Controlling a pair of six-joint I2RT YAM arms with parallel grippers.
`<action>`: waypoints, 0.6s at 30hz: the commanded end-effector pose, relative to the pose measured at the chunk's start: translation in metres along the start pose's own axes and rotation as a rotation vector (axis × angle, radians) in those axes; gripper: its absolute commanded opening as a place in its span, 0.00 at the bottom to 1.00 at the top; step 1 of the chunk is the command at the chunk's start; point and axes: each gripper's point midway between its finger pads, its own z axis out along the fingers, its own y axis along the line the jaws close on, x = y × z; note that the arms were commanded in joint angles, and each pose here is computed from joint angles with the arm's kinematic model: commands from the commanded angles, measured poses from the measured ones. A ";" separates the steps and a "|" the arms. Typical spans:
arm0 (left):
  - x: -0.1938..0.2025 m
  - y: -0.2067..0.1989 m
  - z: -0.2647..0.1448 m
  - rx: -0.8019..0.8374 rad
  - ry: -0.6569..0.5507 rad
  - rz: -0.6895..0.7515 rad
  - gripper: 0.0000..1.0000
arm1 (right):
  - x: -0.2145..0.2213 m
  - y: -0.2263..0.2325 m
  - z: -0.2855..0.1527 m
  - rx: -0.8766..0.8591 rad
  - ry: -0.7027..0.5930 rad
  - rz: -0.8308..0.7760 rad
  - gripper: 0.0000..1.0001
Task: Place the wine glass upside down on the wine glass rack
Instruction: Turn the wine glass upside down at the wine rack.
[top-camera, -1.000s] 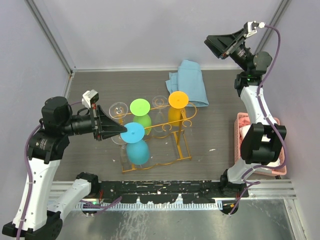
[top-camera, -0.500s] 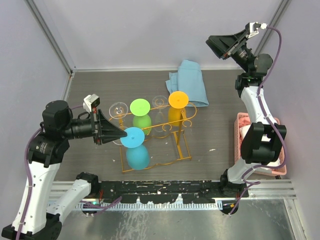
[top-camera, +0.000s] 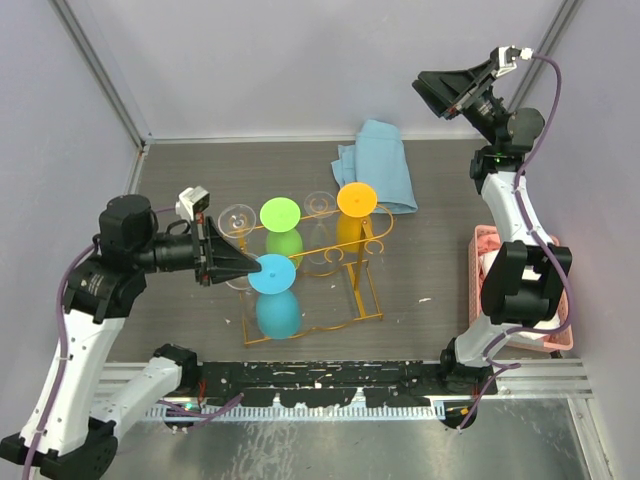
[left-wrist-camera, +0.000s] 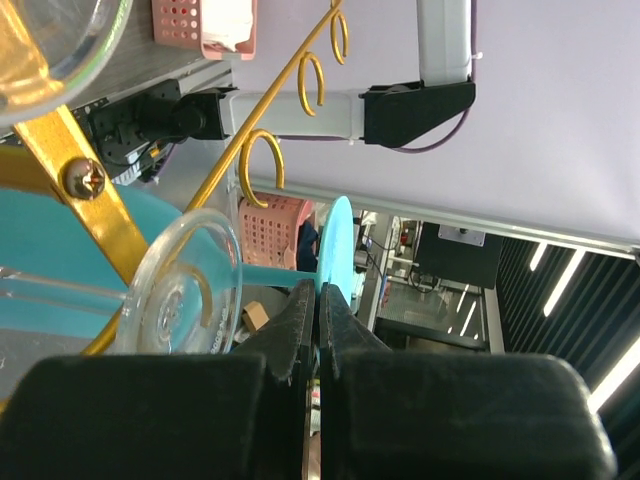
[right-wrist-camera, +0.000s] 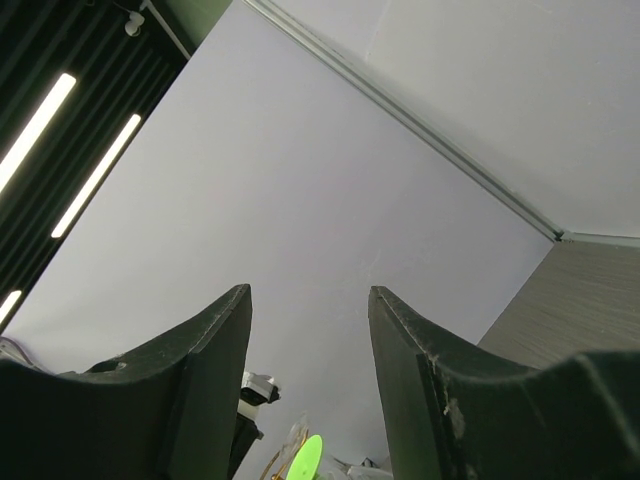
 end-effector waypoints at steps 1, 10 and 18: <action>-0.002 -0.009 0.004 0.022 0.000 0.073 0.00 | -0.004 0.016 -0.001 -0.047 -0.011 -0.060 0.56; -0.008 -0.011 0.013 0.004 -0.011 0.095 0.00 | -0.005 0.014 -0.002 -0.047 -0.012 -0.058 0.56; -0.011 -0.021 0.011 0.018 -0.045 0.131 0.00 | -0.006 0.012 -0.001 -0.054 -0.013 -0.051 0.56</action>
